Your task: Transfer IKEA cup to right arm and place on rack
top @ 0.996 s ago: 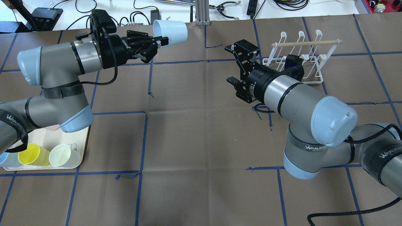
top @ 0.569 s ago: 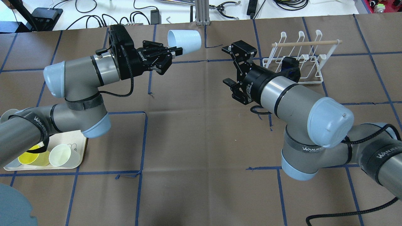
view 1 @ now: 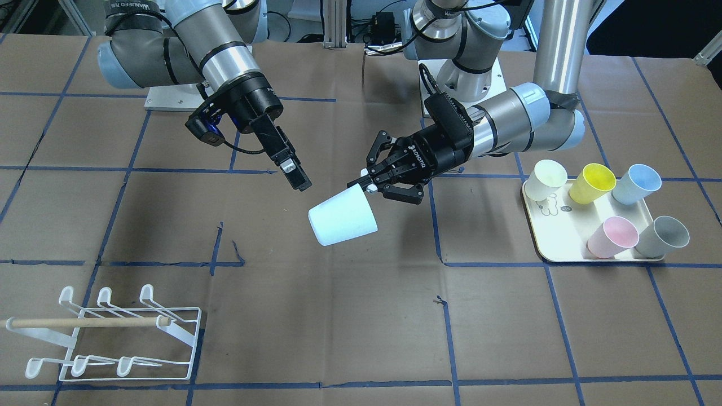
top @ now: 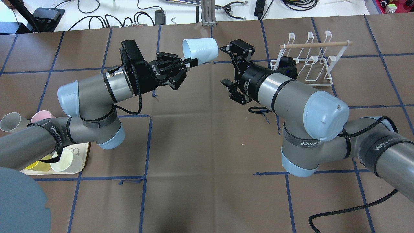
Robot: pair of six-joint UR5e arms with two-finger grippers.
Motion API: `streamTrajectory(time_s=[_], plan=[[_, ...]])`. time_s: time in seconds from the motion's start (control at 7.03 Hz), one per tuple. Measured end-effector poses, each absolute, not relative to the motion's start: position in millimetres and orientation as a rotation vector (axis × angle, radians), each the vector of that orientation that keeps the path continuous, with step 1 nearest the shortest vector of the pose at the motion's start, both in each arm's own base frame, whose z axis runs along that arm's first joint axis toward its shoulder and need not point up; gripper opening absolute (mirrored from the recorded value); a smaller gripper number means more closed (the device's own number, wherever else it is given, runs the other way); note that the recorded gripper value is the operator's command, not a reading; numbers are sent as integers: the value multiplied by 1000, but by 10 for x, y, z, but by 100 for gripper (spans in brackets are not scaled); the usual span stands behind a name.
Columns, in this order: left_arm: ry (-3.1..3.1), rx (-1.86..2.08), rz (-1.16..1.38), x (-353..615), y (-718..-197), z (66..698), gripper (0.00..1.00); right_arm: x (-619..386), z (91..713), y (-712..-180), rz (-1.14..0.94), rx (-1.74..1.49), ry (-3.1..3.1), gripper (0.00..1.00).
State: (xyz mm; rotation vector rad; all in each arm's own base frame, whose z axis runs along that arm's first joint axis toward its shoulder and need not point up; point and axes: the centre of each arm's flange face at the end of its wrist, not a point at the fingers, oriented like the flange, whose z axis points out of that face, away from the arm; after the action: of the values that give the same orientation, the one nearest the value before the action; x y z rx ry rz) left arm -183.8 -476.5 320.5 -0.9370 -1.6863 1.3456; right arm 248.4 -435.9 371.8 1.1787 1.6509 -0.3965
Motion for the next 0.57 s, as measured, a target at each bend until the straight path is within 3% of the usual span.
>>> streamTrajectory(time_s=[0.57], plan=[[-1687,-926,1340,-1841,-4745,3208,6,2676,3663,-4671,-396,1164,1664,100]])
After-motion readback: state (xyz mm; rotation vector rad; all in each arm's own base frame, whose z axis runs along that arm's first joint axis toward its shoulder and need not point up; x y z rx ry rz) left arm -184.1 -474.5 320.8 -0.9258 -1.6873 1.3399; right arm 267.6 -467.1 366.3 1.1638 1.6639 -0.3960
